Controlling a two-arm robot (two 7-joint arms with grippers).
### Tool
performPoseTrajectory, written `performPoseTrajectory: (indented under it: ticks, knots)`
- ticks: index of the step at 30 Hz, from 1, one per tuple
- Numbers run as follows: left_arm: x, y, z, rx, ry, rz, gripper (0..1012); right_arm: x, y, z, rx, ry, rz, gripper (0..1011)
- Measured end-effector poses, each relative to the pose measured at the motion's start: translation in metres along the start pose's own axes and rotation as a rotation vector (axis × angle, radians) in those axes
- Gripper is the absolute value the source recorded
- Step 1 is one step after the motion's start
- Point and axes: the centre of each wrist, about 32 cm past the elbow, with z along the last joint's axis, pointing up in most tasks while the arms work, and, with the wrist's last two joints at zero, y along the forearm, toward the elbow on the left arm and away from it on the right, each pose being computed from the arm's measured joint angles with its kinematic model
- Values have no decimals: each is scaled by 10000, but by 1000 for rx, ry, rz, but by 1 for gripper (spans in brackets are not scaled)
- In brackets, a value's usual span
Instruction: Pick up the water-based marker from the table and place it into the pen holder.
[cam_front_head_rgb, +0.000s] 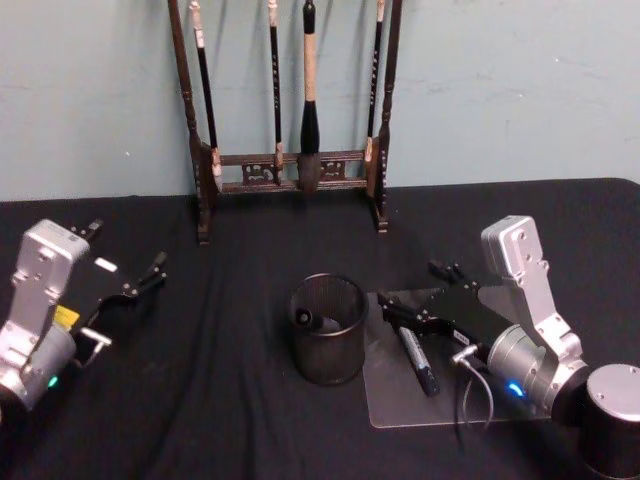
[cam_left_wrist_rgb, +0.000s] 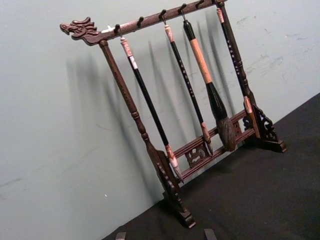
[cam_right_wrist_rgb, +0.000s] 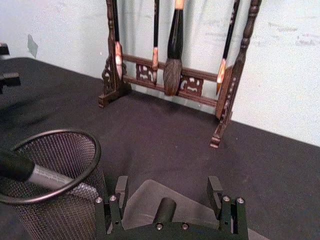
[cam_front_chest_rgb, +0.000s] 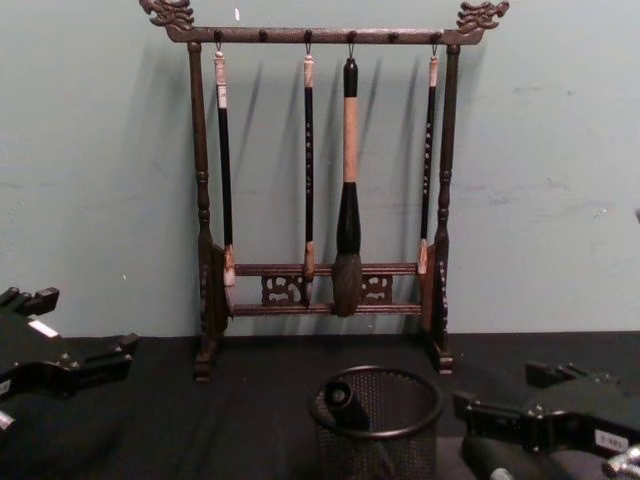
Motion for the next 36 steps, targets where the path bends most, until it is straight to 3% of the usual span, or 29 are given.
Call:
performPoseTrajectory:
  ticks: [15, 36]
  knots:
    - [0, 0, 0, 0, 0, 0, 1009, -19, 83, -92, -97, 10, -3, 1002]
    - [0, 0, 0, 0, 0, 0, 1009, -20, 127, -166, -134, 14, 5, 1002]
